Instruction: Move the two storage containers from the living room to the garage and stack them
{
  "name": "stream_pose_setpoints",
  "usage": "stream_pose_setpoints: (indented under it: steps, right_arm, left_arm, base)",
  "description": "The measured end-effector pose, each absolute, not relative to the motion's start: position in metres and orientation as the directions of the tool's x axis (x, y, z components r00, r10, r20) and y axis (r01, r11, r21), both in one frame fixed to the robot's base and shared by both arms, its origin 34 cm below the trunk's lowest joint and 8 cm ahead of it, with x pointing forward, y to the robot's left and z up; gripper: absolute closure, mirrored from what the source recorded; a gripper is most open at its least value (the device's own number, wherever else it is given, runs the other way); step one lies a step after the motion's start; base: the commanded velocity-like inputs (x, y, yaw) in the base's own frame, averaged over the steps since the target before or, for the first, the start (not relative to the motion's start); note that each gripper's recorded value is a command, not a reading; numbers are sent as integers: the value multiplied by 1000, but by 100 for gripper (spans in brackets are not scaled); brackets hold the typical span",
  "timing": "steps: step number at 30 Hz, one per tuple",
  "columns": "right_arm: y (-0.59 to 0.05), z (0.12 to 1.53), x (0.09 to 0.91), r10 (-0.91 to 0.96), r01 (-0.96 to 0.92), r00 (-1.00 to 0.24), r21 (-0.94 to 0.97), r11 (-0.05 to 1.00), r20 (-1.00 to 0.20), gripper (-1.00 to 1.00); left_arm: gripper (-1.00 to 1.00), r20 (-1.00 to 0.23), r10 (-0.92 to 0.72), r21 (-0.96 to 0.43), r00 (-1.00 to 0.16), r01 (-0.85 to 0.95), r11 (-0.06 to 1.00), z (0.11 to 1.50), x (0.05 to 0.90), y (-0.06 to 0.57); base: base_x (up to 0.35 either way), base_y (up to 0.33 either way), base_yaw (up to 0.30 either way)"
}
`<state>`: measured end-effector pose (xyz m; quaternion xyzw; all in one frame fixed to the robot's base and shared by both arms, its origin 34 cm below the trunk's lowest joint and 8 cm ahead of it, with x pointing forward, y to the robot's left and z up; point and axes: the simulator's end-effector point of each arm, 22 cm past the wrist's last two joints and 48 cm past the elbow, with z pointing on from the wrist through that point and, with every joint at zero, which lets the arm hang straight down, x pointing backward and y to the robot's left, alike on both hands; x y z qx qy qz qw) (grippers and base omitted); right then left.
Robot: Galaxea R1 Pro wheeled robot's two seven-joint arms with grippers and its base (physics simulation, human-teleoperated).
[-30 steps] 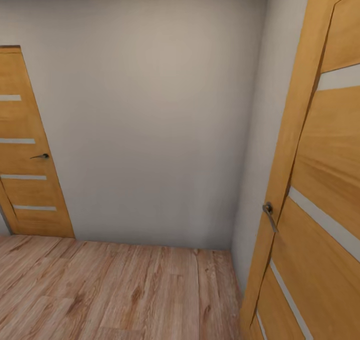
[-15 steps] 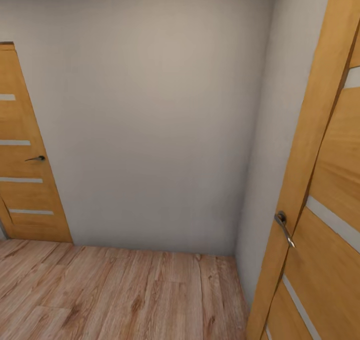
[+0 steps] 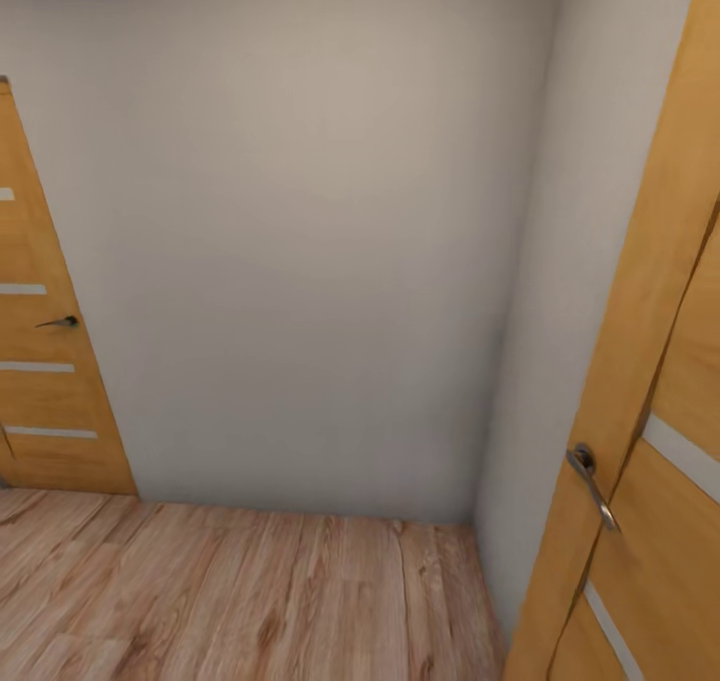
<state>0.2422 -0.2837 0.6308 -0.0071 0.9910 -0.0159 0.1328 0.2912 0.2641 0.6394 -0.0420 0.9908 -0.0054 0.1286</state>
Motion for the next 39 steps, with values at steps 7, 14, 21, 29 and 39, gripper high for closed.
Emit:
stream_pose_setpoints:
  steps: [7,14,21,29,39]
  right_arm:
    - [-283,631,242,-19,-11,-965,-33,999,-263,-100]
    - [-280,631,242,-19,-12,-964,-30,999,-264,-100]
    - [-282,631,243,-20,-12,-964,-32,999,-264,-100]
    - [-281,631,243,-20,-12,-964,-32,999,-264,-100]
    - [-281,631,243,-19,-11,-964,-33,999,-264,-100]
  left_arm:
    - [-100,-254,-85,-22,-963,-82,996,639,291,264]
    - [-100,-254,-85,-22,-963,-82,996,639,291,264]
    - [-100,-254,-85,-22,-963,-82,996,639,291,264]
    - [-100,-255,-85,-22,-963,-82,996,639,291,264]
    - [-100,-254,-85,-22,-963,-82,996,639,291,264]
  base:
    - [322,0,0]
    - [321,0,32]
    - [322,0,256]
    - [320,0,273]
    - [316,0,273]
